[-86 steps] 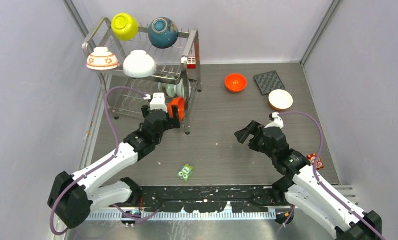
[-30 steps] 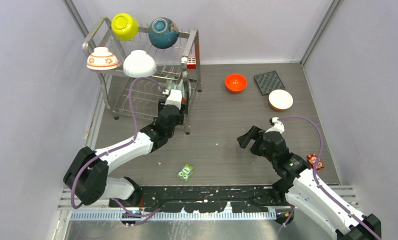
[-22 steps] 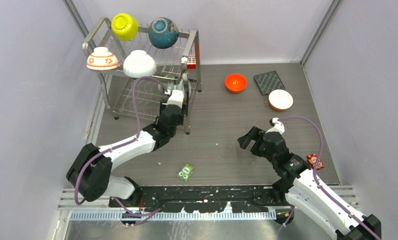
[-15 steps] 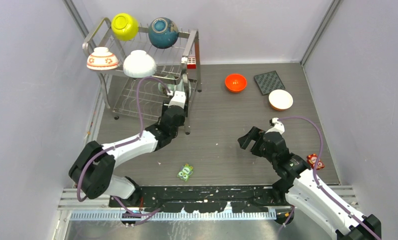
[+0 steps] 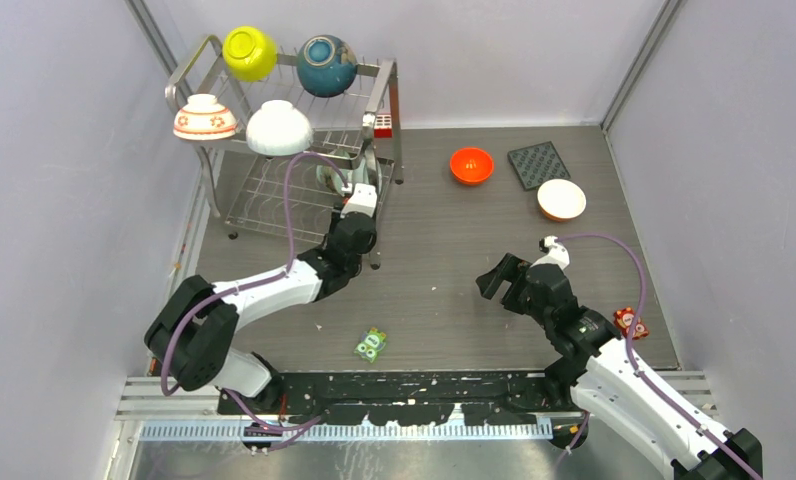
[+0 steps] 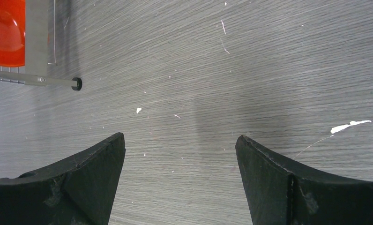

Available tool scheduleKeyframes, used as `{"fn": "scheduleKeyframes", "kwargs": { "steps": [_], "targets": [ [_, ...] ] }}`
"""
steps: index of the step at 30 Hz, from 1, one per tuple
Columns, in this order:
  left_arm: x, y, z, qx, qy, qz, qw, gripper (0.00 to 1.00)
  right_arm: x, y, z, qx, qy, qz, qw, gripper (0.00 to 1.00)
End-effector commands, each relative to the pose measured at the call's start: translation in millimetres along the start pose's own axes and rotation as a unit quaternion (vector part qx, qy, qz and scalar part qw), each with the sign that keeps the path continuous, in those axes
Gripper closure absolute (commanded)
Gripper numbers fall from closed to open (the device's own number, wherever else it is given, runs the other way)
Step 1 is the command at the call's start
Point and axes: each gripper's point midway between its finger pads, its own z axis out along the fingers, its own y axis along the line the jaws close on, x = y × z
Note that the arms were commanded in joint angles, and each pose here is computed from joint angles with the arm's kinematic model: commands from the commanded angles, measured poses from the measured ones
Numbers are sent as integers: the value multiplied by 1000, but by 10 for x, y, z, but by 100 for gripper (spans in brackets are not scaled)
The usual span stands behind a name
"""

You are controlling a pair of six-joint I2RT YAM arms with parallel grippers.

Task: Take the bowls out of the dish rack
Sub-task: Pick up the bowl from the dish rack.

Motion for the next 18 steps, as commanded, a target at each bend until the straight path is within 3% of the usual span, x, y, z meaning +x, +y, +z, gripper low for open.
{"fn": "scheduleKeyframes", "kwargs": {
  "steps": [1, 10, 18],
  "targets": [
    [-201, 14, 14, -16, -26, -19, 999, 63, -64, 10, 9, -1, -18, -4, 1000, 9],
    [-205, 15, 5, -18, -30, -20, 999, 72, -52, -5, 25, 2, -17, -4, 1000, 9],
    [-199, 33, -15, -23, -36, -21, 999, 88, -40, -15, 33, 4, -16, -4, 1000, 9]
  ]
}}
